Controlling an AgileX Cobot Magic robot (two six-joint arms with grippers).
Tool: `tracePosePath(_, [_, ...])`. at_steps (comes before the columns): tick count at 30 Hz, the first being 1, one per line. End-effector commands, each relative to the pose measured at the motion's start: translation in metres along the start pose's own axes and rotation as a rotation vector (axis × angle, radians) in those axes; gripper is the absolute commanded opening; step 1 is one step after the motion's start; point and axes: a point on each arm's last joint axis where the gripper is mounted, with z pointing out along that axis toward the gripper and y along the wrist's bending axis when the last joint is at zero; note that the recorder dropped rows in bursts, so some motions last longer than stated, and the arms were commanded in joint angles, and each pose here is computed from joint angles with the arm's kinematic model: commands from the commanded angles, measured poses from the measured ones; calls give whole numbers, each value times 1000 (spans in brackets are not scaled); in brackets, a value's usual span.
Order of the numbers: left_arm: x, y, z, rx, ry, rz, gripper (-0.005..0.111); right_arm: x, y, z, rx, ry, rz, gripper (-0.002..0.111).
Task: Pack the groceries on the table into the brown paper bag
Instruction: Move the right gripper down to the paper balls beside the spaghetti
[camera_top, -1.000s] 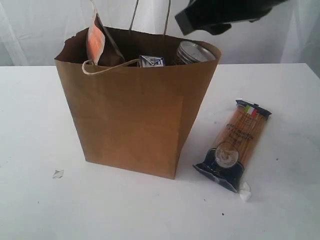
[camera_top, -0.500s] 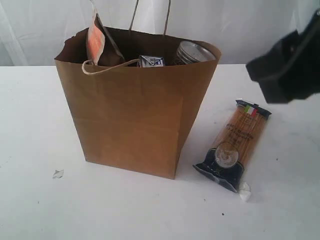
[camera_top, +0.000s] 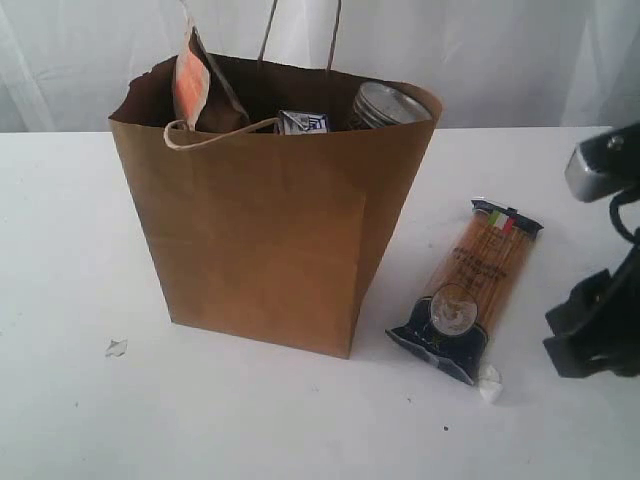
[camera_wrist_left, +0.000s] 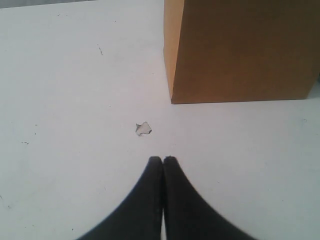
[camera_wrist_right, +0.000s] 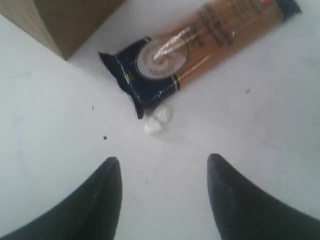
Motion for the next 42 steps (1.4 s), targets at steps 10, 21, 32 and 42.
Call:
tracePosePath(10, [1,0,0,0,4,-6,1,12,11,105,-148,325,161,50])
tracePosePath(21, [1,0,0,0,4,-6,1,11,11,137,-129,333,167,49])
tracePosePath(32, [1,0,0,0,4,-6,1,16,2,157,-102,366,198,49])
tracePosePath(42, [1,0,0,0,4,-6,1,19,2,172,-95,379,204,49])
